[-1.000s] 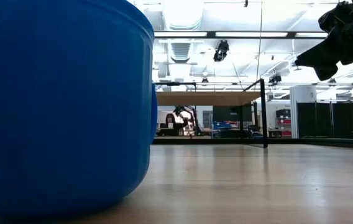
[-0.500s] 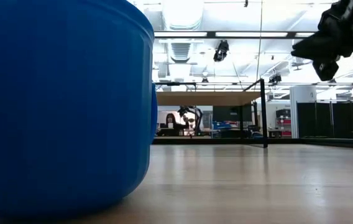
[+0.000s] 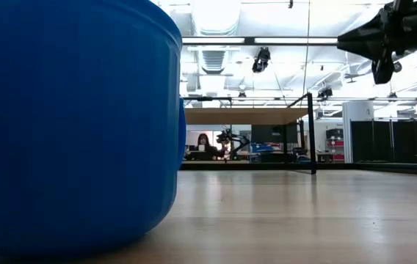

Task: Stack small to large cups/mugs on shelf
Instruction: Put the blue cup on the shelf

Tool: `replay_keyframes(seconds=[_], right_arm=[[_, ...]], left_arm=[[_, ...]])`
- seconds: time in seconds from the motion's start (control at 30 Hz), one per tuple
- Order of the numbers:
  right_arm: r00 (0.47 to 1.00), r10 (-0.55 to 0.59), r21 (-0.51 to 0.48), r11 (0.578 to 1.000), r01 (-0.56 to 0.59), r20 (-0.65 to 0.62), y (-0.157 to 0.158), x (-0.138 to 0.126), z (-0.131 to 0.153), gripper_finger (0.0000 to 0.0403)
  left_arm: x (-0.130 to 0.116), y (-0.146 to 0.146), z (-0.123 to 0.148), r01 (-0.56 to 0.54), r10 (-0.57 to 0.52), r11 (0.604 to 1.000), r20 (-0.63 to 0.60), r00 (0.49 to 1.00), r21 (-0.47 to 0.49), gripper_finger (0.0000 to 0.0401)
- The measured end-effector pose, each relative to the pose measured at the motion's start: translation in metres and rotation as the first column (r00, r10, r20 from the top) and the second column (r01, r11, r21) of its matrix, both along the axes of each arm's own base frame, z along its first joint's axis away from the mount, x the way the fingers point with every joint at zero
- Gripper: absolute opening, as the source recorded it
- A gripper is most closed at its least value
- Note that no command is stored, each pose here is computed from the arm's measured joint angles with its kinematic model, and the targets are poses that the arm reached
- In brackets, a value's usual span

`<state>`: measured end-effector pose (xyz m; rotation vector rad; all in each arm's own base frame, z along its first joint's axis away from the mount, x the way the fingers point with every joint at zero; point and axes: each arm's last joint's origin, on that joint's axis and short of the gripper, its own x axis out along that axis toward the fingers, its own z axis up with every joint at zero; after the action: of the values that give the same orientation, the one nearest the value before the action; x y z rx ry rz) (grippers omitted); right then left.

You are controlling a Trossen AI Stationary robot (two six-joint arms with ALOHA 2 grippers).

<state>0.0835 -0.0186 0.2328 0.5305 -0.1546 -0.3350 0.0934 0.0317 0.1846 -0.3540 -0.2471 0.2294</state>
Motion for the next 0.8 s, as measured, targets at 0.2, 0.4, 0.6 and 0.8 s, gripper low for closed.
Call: replay_keyframes(seconds=[0.2, 0.4, 0.6, 0.8], right_arm=[[0.999, 0.002, 0.056, 0.998, -0.005, 0.053, 0.000, 0.000, 0.003, 0.0063], [0.995, 0.003, 0.108, 0.994, -0.014, 0.099, -0.001, 0.007, 0.007, 0.0063], [0.974, 0.016, 0.125, 0.991, -0.045, 0.225, -0.003, 0.021, 0.020, 0.0063], [0.950, 0.089, 0.102, 0.987, -0.124, 0.299, -0.003, 0.036, 0.027, 0.0063]], left_arm=[[-0.002, -0.001, 0.015, 0.007, -0.007, 1.000, 0.053, 0.999, 0.011, 0.0047], [-0.005, -0.005, 0.050, 0.110, -0.111, 0.994, 0.020, 0.994, 0.025, 0.0047], [-0.007, -0.007, 0.094, 0.109, -0.092, 0.983, -0.117, 0.989, 0.149, 0.0047], [-0.009, -0.007, 0.138, 0.083, -0.061, 0.956, -0.088, 0.994, 0.281, 0.0047]])
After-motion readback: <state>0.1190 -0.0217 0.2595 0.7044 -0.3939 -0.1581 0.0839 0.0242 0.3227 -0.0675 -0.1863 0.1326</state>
